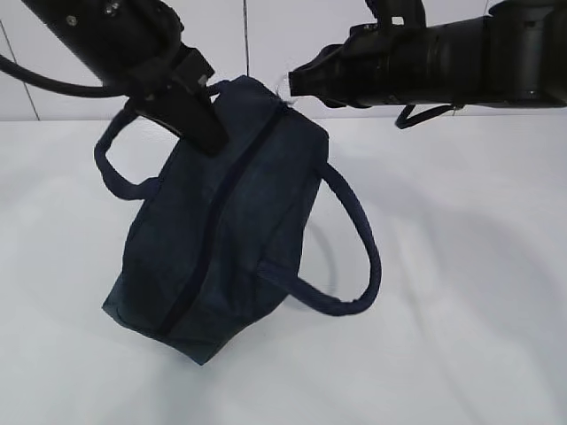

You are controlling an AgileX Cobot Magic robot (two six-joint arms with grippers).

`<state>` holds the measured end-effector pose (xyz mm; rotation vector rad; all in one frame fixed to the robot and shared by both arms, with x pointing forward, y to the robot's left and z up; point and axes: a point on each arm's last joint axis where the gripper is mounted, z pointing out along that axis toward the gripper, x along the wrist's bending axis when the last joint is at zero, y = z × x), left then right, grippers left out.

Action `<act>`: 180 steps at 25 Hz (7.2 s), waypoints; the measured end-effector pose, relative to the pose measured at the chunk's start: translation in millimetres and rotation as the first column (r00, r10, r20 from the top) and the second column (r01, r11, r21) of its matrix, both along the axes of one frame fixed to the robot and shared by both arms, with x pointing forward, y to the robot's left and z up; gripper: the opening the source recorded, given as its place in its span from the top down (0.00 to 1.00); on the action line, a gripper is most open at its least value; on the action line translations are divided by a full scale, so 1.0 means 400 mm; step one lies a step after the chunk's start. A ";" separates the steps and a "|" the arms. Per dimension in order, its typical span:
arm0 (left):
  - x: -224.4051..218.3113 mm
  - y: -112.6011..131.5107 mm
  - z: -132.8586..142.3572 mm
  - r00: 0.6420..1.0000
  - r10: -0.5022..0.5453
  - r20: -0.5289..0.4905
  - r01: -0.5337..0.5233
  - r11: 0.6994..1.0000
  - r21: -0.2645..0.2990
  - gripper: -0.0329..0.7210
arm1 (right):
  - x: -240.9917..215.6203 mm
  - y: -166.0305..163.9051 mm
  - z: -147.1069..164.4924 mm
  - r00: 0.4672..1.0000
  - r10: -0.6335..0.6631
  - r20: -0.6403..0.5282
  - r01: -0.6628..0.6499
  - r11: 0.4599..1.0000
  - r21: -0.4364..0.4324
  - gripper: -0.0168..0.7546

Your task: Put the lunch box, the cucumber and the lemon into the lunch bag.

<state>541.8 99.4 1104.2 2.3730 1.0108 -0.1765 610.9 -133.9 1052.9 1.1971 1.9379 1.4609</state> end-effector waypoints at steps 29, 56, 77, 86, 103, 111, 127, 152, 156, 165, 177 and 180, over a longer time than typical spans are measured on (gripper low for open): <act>-0.018 -0.029 -0.003 0.999 -0.013 -0.051 0.012 0.999 -0.033 0.97 | -0.013 -0.045 0.074 0.993 -0.095 0.066 0.096 0.995 -0.007 0.98; 0.226 -0.015 -0.181 0.893 0.417 -0.171 -0.451 0.833 -0.321 0.97 | -0.076 -0.103 0.207 0.955 -0.236 0.179 0.236 0.971 0.019 0.98; 0.245 0.114 -0.188 0.889 0.396 -0.232 -0.445 0.866 -0.229 0.44 | -0.076 -0.102 0.208 0.956 -0.229 0.180 0.230 0.973 0.020 0.98; 0.194 0.153 -0.044 0.927 0.373 0.029 -0.358 0.907 -0.221 0.42 | -0.134 -0.103 0.288 0.951 -0.163 0.263 0.145 0.986 0.086 0.58; 0.009 0.182 0.204 0.926 0.282 0.251 -0.203 0.932 -0.300 0.44 | -0.447 -0.216 0.573 0.803 -0.233 0.548 0.068 0.950 0.304 0.46; -0.101 0.129 0.281 0.930 0.200 0.308 -0.084 0.932 -0.352 0.53 | -0.581 -0.263 0.698 0.698 -0.274 0.662 -0.012 0.919 0.394 0.47; -0.525 0.280 0.468 0.807 0.172 0.565 0.071 0.922 -0.382 0.58 | -0.740 -0.225 0.720 0.819 0.164 0.550 -0.305 0.936 0.174 0.47; -0.844 0.482 0.098 0.749 0.264 0.608 -0.135 0.959 -0.250 0.62 | -1.013 -0.400 0.331 0.999 -0.027 0.044 0.034 0.987 -0.156 0.51; -0.856 0.488 0.049 0.751 0.263 0.605 -0.136 0.959 -0.248 0.62 | -1.037 -0.415 0.251 0.998 -0.049 0.044 0.056 0.983 -0.173 0.51; -0.846 0.492 -0.070 0.774 0.252 0.581 -0.173 0.967 -0.189 0.62 | -1.034 -0.426 0.077 0.996 -0.086 -0.009 0.081 0.969 -0.232 0.51; -0.803 0.494 -0.127 0.762 0.258 0.595 -0.231 0.965 -0.122 0.63 | -0.988 -0.429 -0.014 0.984 -0.147 -0.097 0.106 0.934 -0.340 0.51; -0.794 0.490 -0.128 0.745 0.271 0.610 -0.233 0.962 -0.143 0.63 | -0.985 -0.429 -0.017 0.984 -0.152 -0.096 0.111 0.934 -0.341 0.51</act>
